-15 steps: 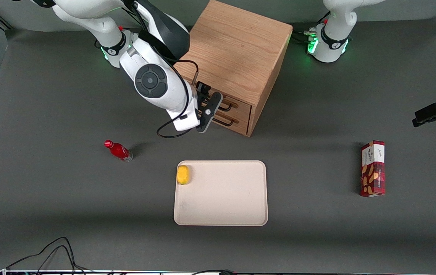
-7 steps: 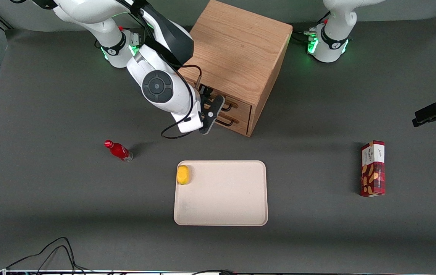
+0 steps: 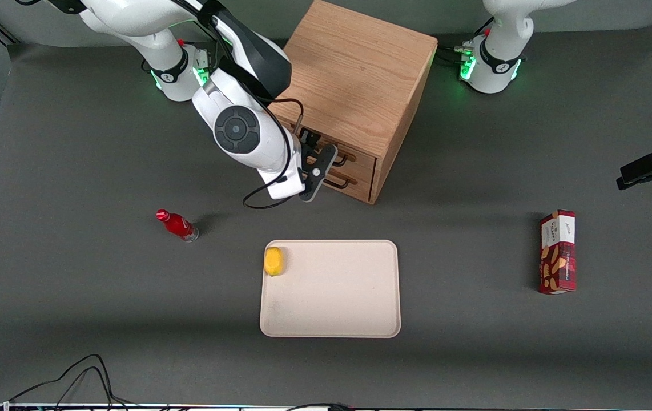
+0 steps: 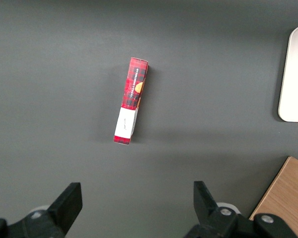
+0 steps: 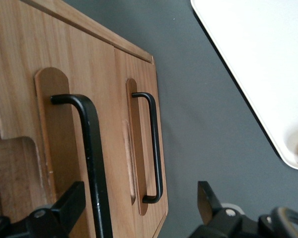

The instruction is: Open upper drawer

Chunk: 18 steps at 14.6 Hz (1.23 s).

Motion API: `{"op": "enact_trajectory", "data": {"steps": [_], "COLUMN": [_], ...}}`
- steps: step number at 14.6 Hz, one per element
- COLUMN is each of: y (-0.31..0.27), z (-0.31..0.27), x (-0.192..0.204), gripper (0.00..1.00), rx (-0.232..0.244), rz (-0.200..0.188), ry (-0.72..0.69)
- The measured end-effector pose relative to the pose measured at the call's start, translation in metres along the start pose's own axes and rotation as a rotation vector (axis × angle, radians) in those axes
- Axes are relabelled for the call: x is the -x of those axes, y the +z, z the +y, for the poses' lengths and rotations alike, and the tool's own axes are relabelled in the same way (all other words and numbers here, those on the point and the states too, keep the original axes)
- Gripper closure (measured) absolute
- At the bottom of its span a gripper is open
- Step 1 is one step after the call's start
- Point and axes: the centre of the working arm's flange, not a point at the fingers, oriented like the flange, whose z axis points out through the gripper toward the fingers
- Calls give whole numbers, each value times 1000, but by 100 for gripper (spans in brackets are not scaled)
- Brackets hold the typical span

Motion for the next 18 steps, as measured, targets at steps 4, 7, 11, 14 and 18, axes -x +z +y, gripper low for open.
{"op": "enact_trajectory", "data": {"steps": [4,7,11,14,18], "y": [2,10,19,21,22], "z": [2,5,6,6,7], "x": [-2,-2,-2,-2,-2], "gripper": [0,0,0,0,0], "rx": [4,4,3,5,13], "rz": [14,21,18,23,23], "ry": [2,5,7,6,3]}}
